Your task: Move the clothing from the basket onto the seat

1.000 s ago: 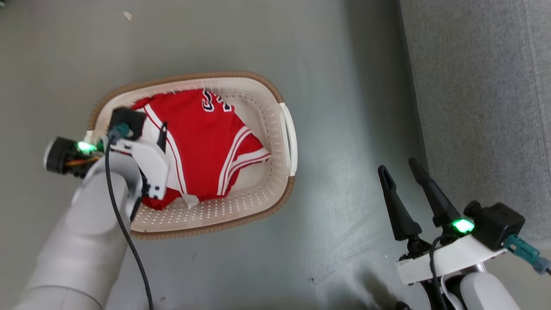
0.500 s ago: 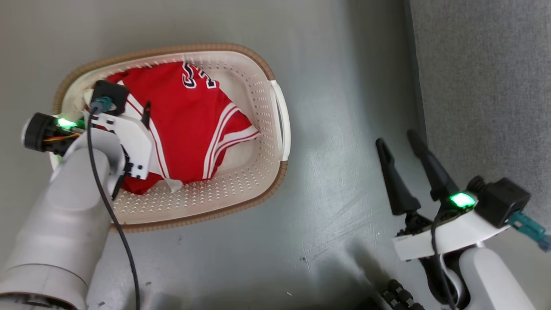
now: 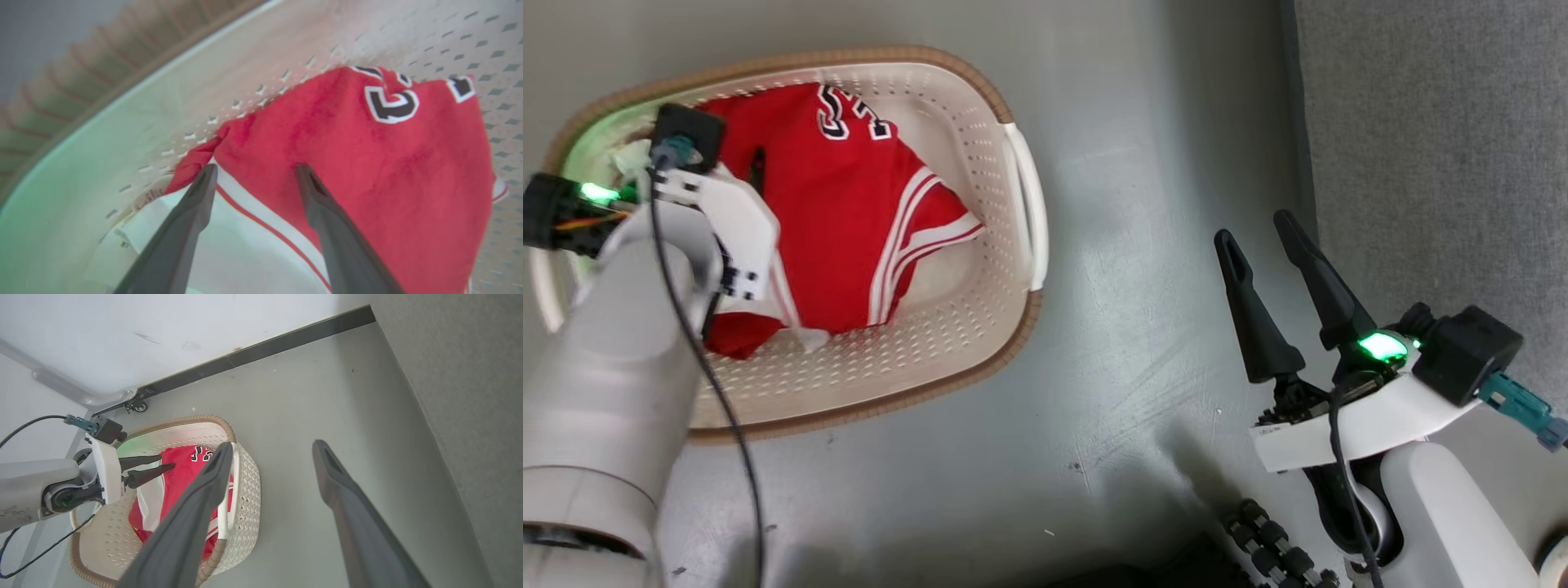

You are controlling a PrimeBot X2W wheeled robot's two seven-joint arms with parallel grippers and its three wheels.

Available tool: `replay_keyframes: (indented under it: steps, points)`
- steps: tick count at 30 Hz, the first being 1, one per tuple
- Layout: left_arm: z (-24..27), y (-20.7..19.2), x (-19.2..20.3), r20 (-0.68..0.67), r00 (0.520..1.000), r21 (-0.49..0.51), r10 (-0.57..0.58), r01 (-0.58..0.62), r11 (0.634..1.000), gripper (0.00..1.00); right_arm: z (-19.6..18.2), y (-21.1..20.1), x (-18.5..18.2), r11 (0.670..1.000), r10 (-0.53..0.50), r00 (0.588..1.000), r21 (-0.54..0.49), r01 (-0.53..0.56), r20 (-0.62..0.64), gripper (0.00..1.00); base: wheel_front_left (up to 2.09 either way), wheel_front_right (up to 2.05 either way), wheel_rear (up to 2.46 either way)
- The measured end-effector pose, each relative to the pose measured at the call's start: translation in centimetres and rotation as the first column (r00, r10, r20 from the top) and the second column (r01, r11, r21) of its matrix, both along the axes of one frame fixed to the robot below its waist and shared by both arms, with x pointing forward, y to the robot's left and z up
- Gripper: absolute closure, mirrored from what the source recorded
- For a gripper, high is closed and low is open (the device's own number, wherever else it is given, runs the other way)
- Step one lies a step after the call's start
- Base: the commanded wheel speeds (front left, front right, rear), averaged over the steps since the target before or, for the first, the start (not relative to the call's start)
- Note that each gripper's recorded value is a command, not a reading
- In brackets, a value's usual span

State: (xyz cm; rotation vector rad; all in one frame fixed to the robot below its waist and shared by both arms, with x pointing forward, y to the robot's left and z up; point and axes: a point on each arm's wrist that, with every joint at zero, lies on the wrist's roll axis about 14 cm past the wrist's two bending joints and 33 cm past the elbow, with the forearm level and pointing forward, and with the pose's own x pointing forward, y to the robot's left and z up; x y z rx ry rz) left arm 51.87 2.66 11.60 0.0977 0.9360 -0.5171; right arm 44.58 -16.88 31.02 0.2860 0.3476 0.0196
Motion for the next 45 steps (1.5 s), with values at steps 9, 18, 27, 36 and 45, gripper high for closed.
replay_keyframes:
  steps: [9,18,27,36,45]
  points:
    - [-2.3,-0.5,-1.3,-0.071,0.996,0.015,-0.060,0.061,0.998,0.00,-0.8,-0.4,0.0,1.000,-0.008,1.000,-0.001,0.008,-0.019,0.00,0.00,0.00,0.00]
    - [-2.7,-0.9,-2.2,-0.089,0.991,0.020,-0.101,0.103,0.995,0.00,-0.6,-0.7,0.5,1.000,-0.009,1.000,-0.012,0.009,-0.007,0.00,0.00,0.00,0.00]
    - [-3.4,-0.8,-3.9,-0.174,0.979,0.033,-0.105,0.112,0.993,1.00,-1.1,-0.6,0.4,1.000,-0.007,1.000,-0.009,0.007,-0.018,0.00,0.00,0.00,0.00]
    - [-3.1,-0.6,-3.7,-0.178,0.978,0.034,-0.105,0.113,0.993,1.00,-0.4,-0.5,1.6,1.000,0.002,1.000,-0.011,-0.001,0.017,0.00,0.00,0.00,0.00]
    - [-2.3,-0.3,-3.4,-0.175,0.980,0.037,-0.098,0.106,0.994,1.00,1.7,-0.8,3.8,1.000,0.005,0.994,-0.022,-0.003,0.106,0.00,0.00,0.00,0.00]
